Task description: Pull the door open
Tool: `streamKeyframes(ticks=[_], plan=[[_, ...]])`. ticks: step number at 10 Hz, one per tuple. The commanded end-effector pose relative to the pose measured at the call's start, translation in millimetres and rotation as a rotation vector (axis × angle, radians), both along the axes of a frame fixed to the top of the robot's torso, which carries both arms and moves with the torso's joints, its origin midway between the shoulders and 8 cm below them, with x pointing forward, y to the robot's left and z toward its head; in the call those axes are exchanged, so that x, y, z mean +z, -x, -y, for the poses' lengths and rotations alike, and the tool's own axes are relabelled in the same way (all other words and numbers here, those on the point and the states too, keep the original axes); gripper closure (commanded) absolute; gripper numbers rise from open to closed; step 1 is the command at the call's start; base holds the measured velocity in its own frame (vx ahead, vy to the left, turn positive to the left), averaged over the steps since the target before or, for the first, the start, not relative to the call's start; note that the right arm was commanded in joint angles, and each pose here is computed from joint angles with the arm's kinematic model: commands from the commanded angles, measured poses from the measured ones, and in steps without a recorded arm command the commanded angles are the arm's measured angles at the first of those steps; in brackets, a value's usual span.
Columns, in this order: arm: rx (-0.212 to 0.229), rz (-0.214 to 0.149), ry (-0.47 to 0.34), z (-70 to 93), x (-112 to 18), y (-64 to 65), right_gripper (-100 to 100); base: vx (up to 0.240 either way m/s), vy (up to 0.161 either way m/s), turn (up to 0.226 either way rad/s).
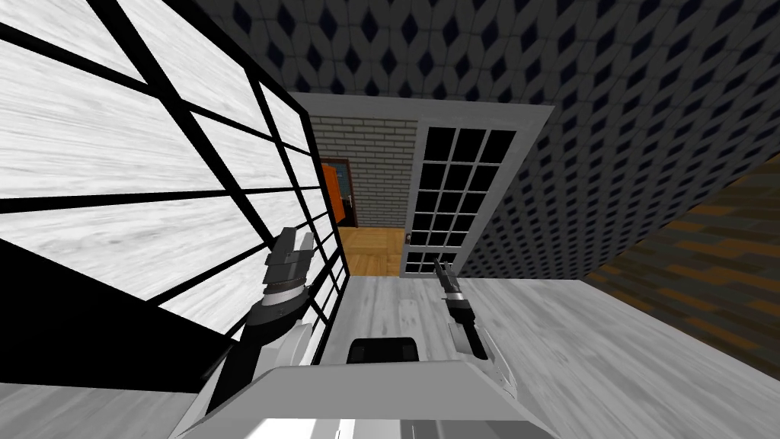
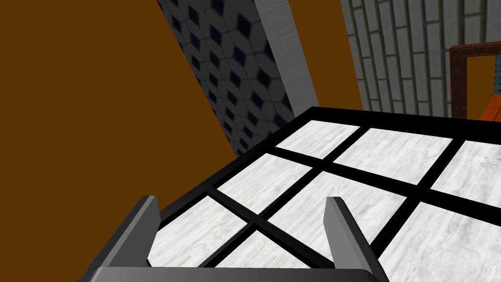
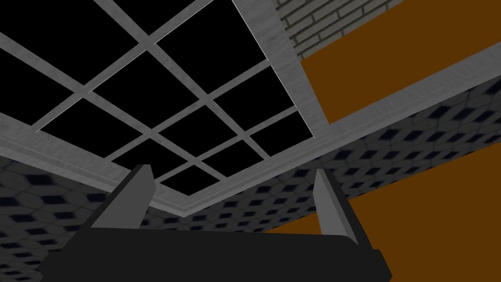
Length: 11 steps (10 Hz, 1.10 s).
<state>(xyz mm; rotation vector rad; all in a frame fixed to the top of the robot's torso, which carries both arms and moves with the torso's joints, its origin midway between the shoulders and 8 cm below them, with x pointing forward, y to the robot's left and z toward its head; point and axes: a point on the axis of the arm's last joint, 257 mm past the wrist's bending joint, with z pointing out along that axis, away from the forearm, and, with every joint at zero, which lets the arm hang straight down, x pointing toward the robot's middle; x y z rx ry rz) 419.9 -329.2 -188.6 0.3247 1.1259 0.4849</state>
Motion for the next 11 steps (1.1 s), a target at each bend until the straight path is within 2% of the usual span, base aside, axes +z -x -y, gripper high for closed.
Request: streamKeyframes(ticks=[1,7,8,11], plan=[[-0.012,-0.021,0.035,1.3,-12.5,-0.5,-100,0.093,0.029,-0.021],[-0.048,-0.099,0.151,7.8,-53.7,-2.8,-100,0.095,0.020,-0.017],[-0.057,-0.125,0.187,9.6,-67.1,-2.8,-100,0.159,0.032,-0.034],[-0.072,-0.172,0.255,12.1,-92.4,-1.7,-100,0.144,0.038,-0.024]])
